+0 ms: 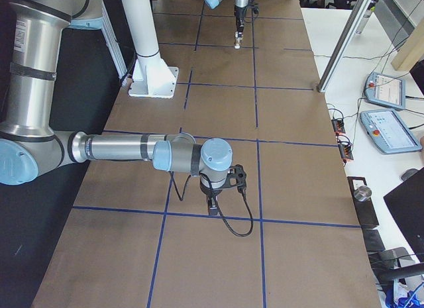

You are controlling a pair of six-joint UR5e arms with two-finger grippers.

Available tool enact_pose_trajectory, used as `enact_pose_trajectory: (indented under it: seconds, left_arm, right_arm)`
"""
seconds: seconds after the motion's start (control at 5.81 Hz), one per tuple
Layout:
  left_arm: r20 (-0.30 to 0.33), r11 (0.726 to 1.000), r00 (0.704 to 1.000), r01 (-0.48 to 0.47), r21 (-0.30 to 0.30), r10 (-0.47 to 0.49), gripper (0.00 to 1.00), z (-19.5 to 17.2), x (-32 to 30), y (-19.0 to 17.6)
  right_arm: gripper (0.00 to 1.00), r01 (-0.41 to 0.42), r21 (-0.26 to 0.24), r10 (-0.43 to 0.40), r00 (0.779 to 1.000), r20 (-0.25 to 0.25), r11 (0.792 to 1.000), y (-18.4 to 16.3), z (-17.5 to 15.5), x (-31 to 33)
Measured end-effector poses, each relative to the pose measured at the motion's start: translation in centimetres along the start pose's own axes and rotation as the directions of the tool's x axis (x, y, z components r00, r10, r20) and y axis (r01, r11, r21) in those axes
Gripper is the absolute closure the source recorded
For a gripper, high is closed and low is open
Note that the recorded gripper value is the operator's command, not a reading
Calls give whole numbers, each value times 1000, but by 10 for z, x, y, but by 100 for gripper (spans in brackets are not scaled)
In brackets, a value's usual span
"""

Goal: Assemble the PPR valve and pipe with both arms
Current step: 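Carry the valve with the left gripper to the table center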

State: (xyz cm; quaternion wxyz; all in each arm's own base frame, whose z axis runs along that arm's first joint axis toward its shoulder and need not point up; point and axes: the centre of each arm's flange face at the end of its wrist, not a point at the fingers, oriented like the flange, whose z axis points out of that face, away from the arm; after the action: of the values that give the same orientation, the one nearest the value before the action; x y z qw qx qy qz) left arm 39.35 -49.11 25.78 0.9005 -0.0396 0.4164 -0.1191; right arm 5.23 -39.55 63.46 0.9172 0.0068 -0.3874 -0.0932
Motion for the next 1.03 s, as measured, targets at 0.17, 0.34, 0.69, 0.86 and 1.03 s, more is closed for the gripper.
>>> enact_pose_trajectory:
  seconds: [0.17,0.34,0.69,0.86,1.03]
  left_arm:
    - [-18,997,997,74,-13,-75,100,10,65,21]
    - [-24,993,993,119,-21,-120,100,20,121,41]
    - [-1,989,989,147,-3,-147,100,44,188,71]
    - [11,988,988,153,11,-153,100,55,205,82]
    - [21,987,987,157,19,-157,100,63,211,88]
  right_arm:
    - [0,0,0,0,1000,-1,1000,0,0,0]
    - [0,1,0,-1,1000,-1,1000,-1,0,0]
    - [0,2,0,-2,1000,-1,1000,-1,0,0]
    - [0,2,0,-2,1000,0,1000,-1,0,0]
    - [0,1,0,-1,1000,-1,1000,-1,0,0]
